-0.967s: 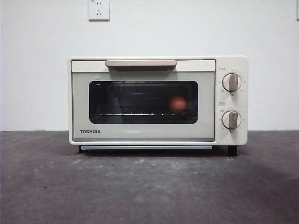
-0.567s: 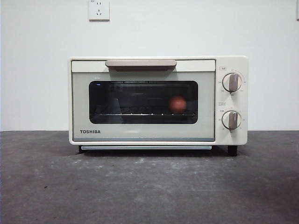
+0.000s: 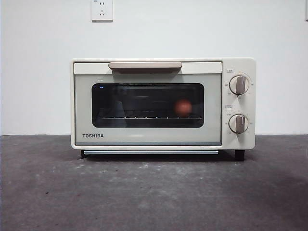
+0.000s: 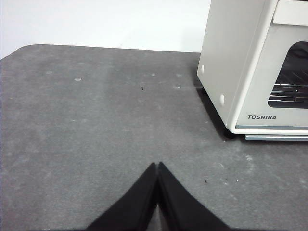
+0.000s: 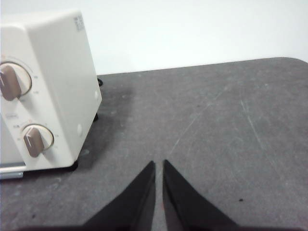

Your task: Eggoven

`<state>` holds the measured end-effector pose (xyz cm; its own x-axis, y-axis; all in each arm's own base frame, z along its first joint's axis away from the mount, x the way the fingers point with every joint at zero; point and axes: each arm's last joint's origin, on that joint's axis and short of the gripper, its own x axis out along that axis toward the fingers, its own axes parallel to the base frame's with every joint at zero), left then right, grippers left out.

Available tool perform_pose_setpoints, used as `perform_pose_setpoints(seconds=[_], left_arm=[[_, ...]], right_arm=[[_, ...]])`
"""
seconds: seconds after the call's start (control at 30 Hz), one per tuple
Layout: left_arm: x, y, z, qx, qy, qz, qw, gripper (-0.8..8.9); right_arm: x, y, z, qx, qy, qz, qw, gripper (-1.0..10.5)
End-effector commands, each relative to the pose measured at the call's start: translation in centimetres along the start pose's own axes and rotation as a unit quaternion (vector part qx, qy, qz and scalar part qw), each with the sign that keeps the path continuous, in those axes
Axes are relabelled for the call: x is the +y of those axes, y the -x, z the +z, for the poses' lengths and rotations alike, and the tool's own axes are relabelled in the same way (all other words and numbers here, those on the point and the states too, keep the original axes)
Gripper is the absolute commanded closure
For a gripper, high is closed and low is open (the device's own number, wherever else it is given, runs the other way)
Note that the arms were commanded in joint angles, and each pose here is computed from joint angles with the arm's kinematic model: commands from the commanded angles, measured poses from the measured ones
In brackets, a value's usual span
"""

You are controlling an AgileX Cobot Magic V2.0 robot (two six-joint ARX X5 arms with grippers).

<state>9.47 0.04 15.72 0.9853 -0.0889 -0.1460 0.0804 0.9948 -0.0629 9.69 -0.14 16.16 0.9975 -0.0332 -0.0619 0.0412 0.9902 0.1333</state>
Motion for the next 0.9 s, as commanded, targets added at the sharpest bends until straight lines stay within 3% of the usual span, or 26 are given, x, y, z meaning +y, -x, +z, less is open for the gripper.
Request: perform_pose_setpoints(seconds=[0.03,0.9], left_arm=[[0.08,-0.20,-0.87,0.019,0.004,0.000,1.000,8.06],[0.08,-0.20,-0.87,0.019,0.003,0.000,1.000,8.06]], right_arm=[[0.02,-0.01,0.16,-0.013,-0.005,0.001,1.000,9.4],[0.03,0.00,0.24,-0.017,-0.005,0.002,1.000,9.4]])
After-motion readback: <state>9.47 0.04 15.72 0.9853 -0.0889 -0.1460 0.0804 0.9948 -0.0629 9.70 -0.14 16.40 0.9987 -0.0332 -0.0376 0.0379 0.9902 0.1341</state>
